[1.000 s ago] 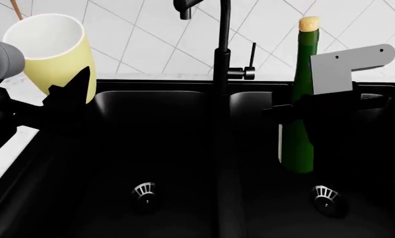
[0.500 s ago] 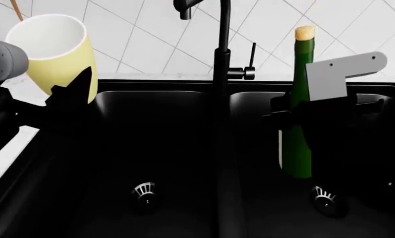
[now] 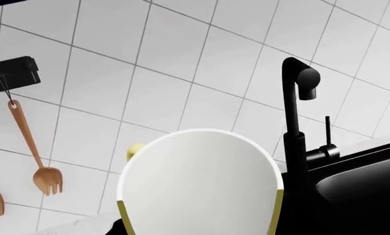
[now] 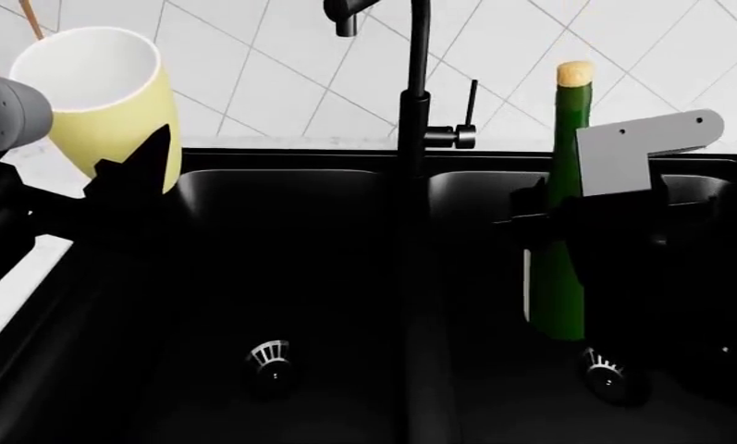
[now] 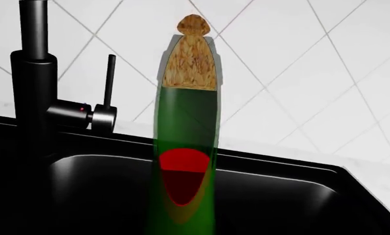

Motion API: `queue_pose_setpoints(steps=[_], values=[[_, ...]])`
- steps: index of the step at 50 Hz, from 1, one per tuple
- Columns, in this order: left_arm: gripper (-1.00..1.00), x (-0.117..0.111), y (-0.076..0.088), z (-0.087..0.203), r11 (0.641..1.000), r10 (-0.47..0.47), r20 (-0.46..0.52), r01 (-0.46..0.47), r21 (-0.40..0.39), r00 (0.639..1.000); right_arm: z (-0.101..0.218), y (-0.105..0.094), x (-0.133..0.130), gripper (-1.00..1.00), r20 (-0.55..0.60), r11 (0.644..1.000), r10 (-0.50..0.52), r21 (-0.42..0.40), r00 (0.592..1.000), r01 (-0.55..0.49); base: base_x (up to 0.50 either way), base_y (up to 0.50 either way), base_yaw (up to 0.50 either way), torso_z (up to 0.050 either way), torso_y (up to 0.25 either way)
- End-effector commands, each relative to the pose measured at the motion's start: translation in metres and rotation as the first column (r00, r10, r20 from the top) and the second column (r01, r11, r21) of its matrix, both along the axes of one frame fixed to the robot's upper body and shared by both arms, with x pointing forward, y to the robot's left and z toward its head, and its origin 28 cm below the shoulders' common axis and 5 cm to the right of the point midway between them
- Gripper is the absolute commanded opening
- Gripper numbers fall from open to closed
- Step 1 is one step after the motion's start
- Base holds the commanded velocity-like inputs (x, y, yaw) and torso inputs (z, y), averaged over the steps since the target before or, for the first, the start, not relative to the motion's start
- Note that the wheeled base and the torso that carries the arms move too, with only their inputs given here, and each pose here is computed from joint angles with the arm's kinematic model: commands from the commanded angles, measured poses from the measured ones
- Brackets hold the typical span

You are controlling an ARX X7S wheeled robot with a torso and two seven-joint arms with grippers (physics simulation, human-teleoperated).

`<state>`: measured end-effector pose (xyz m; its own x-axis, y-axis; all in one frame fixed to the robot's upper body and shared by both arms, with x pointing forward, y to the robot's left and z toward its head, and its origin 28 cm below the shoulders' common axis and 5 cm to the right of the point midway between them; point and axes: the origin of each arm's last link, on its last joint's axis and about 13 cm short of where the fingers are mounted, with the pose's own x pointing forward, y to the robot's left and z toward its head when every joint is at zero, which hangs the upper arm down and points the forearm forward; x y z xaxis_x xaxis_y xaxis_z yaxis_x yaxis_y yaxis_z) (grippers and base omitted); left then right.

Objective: Pick the cup and bottle and place them in the sink. Then turn on the water.

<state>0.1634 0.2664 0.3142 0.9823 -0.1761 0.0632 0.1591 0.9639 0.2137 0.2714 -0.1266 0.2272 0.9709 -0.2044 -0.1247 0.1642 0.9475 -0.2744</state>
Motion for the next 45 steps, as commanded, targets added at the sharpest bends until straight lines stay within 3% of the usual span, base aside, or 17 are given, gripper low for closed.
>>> queue_pose_setpoints(steps=[1,25,34,35,45], values=[[-1.0,0.0,0.0006,0.0027,1.0,0.011,0.013,-0.011,-0.017,1.0,0.0018,-0.0061,0.0017,-1.0,0.026,1.0,-0.029,-0.001,0.999,0.029,0.0,0.0,0.0,0.0,0.0],[-1.0,-0.0008,0.0003,0.0024,1.0,0.012,0.012,-0.012,-0.018,1.0,-0.0058,-0.0071,0.0014,-1.0,0.008,1.0,-0.026,0.009,1.0,0.026,0.0,0.0,0.0,0.0,0.001],[-1.0,-0.0004,0.0006,0.002,1.0,0.013,0.011,-0.013,-0.018,1.0,-0.0064,-0.0076,0.0017,-1.0,0.0,0.999,-0.005,0.052,1.0,0.005,0.0,0.0,0.0,0.0,0.0],[-1.0,-0.0004,0.0007,0.0019,1.0,0.013,0.011,-0.013,-0.019,1.0,-0.0066,-0.0077,0.0017,1.0,-0.001,0.999,-0.005,0.053,1.0,0.005,0.0,0.0,0.0,0.0,0.01],[-1.0,0.0001,0.0,0.001,1.0,0.012,0.01,-0.012,-0.018,1.0,-0.0054,-0.0103,-0.0014,1.0,0.008,0.998,-0.016,0.066,1.0,0.016,0.0,0.0,0.0,0.0,0.0]])
